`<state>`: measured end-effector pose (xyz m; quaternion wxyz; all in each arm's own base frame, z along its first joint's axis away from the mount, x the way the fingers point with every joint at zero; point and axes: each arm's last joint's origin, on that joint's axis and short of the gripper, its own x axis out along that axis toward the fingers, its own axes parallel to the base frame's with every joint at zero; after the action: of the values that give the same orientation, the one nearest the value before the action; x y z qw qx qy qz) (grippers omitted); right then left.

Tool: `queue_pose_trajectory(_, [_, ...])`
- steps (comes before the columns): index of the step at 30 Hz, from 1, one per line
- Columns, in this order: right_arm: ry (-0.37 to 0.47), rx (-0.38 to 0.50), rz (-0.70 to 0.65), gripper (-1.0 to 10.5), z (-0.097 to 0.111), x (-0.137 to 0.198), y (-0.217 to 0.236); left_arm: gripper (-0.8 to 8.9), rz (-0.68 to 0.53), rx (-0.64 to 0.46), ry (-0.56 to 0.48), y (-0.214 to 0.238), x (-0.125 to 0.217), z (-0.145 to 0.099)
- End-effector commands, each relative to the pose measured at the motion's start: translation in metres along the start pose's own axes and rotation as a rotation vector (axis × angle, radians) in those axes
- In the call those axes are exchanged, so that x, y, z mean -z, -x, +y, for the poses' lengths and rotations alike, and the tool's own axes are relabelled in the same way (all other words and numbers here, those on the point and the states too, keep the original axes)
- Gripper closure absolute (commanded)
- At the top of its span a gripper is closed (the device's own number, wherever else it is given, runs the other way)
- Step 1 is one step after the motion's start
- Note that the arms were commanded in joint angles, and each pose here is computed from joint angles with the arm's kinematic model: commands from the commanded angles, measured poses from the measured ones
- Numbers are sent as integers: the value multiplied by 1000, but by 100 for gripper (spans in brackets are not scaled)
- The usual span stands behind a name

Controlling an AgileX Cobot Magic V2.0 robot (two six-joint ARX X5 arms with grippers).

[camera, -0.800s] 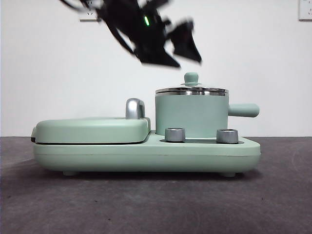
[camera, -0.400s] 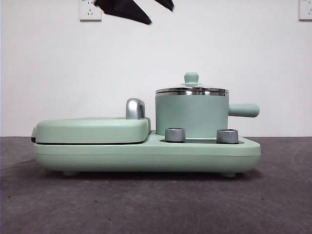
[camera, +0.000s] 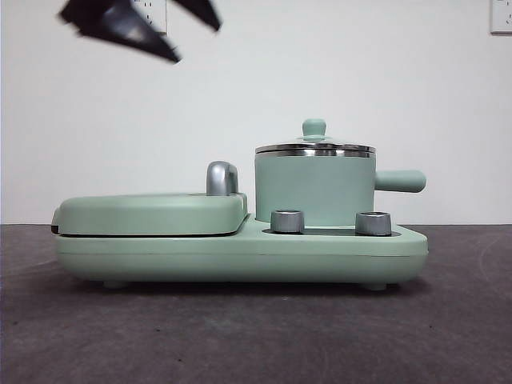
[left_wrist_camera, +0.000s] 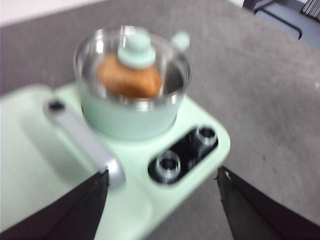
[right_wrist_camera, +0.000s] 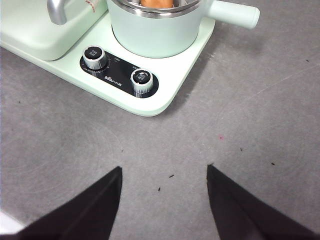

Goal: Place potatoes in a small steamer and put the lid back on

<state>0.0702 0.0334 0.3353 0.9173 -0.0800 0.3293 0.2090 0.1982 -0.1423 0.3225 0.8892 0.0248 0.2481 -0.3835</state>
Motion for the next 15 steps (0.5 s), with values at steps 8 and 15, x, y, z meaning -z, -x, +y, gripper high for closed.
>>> queue_pose_trajectory(8, [11,-11,-38,683,1,-5,0,467,20,-106,83,39,46,-5])
queue_pose_trajectory(15, [11,-22,-48,683,1,-6,1,471,86,-139,93,59,57,-8])
